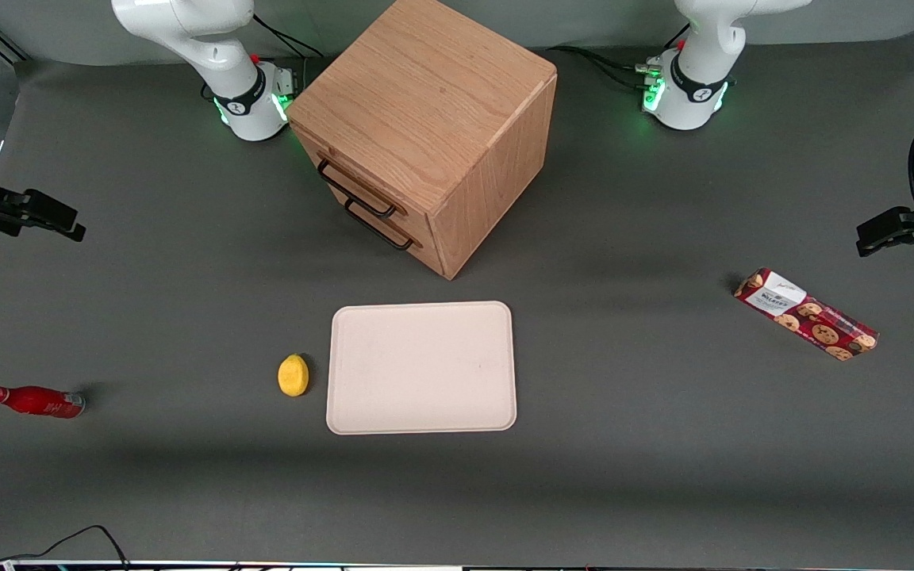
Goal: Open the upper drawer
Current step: 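Move the right gripper toward the upper drawer's black handle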
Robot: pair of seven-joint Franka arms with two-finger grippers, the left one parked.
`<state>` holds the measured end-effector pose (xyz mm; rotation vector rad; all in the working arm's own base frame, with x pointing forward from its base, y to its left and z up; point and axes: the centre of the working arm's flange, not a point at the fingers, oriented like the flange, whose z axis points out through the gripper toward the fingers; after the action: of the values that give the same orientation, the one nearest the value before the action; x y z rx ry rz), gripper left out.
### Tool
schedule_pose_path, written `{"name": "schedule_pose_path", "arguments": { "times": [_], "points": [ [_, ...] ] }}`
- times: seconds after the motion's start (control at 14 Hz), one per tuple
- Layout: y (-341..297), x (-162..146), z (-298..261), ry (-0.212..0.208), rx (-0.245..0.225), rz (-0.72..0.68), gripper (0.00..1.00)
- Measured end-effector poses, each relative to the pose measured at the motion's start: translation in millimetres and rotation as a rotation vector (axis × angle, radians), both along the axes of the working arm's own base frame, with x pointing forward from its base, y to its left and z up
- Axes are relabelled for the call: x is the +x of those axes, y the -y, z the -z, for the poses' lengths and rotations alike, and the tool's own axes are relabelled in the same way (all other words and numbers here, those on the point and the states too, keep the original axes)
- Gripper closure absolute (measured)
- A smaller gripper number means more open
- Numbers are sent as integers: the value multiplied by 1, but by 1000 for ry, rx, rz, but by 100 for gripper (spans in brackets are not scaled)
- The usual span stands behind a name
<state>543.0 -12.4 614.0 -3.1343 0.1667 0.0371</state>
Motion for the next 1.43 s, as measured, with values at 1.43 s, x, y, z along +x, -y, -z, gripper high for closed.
{"name": "schedule_pose_path", "arguments": {
  "times": [1.43],
  "points": [
    [-323,-88,13,-69,17,-611,0]
  ]
}}
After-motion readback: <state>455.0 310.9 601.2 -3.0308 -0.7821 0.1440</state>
